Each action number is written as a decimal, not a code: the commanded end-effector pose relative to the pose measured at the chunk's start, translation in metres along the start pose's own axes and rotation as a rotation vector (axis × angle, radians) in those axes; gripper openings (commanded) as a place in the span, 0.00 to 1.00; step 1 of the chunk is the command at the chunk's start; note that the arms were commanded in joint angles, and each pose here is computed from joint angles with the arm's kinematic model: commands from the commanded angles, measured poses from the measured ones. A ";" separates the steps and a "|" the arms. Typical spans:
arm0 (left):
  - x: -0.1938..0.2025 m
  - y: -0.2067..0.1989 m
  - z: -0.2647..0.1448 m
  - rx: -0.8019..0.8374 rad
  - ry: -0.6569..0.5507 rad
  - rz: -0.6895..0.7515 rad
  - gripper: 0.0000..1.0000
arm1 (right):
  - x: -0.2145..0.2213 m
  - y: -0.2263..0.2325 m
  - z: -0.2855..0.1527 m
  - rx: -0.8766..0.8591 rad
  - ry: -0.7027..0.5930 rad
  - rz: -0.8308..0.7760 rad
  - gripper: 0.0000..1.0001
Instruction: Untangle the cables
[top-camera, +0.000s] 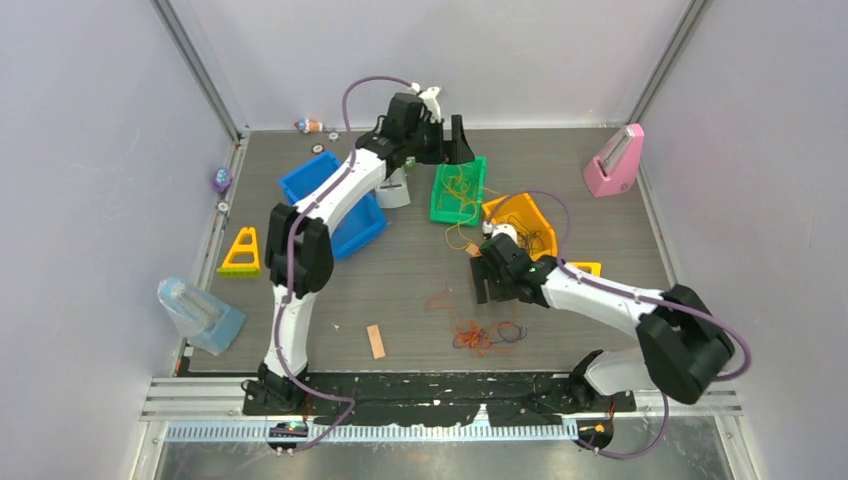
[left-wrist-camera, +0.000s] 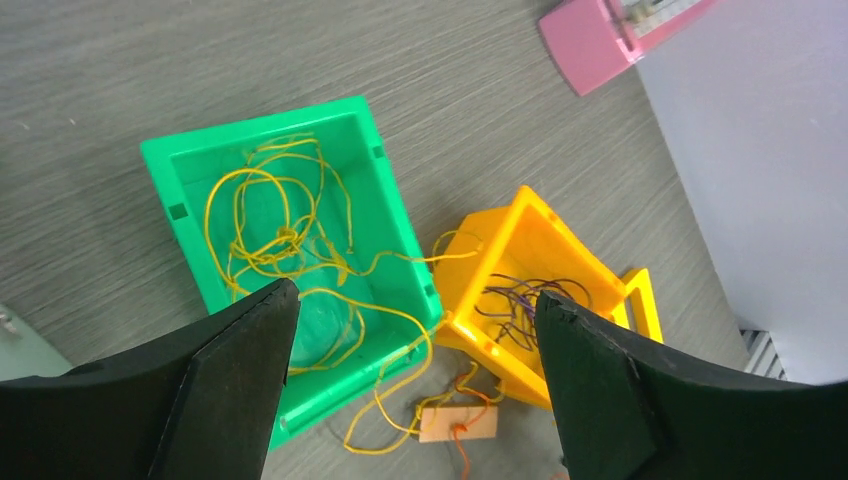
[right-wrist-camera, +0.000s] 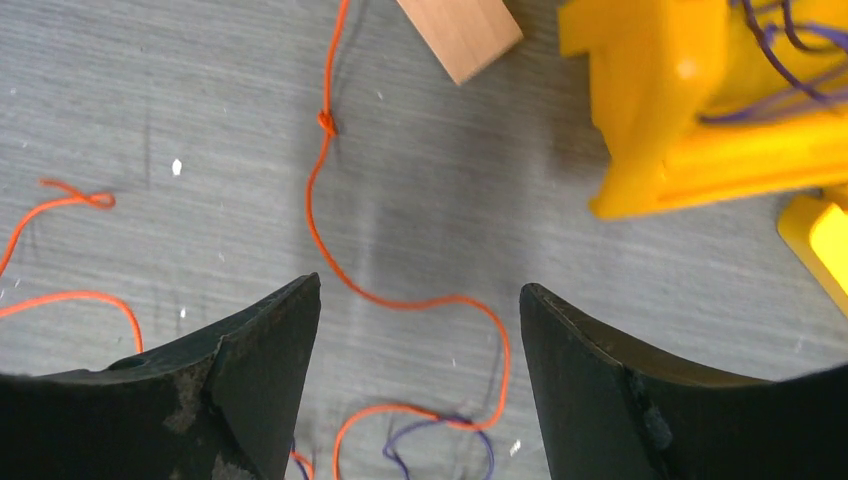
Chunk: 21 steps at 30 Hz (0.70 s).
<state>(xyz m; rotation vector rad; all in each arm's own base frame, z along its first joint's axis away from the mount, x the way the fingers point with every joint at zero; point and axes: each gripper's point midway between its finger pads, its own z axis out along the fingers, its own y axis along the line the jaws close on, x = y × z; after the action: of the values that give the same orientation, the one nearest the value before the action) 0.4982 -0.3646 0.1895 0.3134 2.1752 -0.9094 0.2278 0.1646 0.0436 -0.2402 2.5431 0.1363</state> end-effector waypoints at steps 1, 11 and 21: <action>-0.045 -0.051 -0.070 0.057 -0.106 0.105 0.89 | -0.043 0.023 0.018 -0.046 -0.105 -0.048 0.78; 0.062 -0.043 -0.075 -0.088 0.041 0.093 0.89 | -0.036 0.028 0.019 -0.099 -0.120 -0.075 0.05; 0.114 -0.018 -0.028 -0.155 0.140 0.058 0.87 | -0.044 0.034 -0.028 -0.223 -0.226 -0.063 0.05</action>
<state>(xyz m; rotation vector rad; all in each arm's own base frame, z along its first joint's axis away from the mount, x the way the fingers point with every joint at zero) 0.3746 -0.3680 0.1305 0.4383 2.3705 -0.7432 0.2436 0.1933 0.0772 -0.3469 2.3437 0.3418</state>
